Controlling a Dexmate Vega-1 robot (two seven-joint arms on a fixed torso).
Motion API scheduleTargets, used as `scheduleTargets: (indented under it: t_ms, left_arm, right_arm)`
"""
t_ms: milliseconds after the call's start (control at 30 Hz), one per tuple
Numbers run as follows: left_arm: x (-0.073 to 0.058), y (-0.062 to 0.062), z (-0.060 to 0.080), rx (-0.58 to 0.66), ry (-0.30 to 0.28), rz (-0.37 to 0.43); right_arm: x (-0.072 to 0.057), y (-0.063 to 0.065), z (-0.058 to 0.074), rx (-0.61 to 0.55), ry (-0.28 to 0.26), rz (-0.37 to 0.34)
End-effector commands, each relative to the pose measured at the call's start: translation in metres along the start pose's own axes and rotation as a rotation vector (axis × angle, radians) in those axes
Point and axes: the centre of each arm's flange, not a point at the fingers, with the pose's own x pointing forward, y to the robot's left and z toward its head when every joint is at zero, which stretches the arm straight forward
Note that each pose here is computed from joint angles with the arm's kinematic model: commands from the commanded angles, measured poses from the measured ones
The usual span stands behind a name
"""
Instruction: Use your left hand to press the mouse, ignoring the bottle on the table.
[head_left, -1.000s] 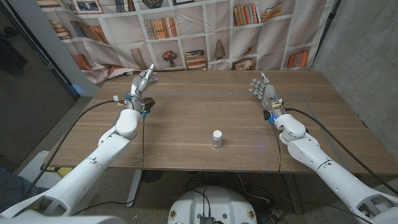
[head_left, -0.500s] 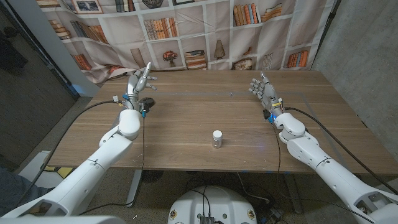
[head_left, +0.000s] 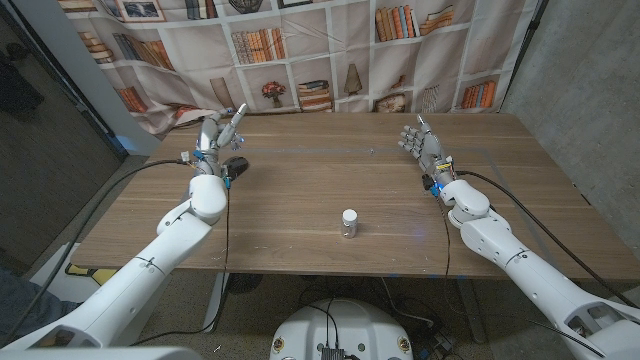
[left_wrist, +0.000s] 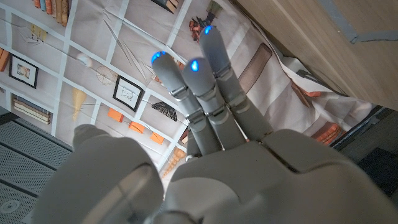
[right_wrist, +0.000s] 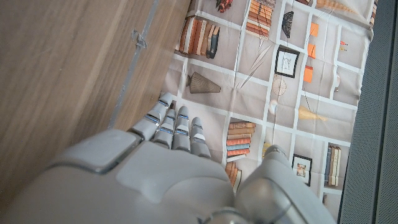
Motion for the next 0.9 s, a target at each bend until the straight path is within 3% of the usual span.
scheduleTargets:
  t_ms: [33, 367, 900]
  left_arm:
    - [-0.003, 0.006, 0.004, 0.043, 0.016, 0.045]
    - [-0.005, 0.007, 0.008, 0.082, 0.027, 0.028]
    - [-0.002, 0.01, 0.018, 0.262, 0.029, 0.013]
  right_arm:
    - [-0.001, 0.0, -0.001, -0.002, 0.0, 0.007]
    - [-0.006, 0.001, -0.005, 0.011, 0.004, 0.0]
    - [-0.008, 0.004, -0.011, 0.011, 0.023, 0.009]
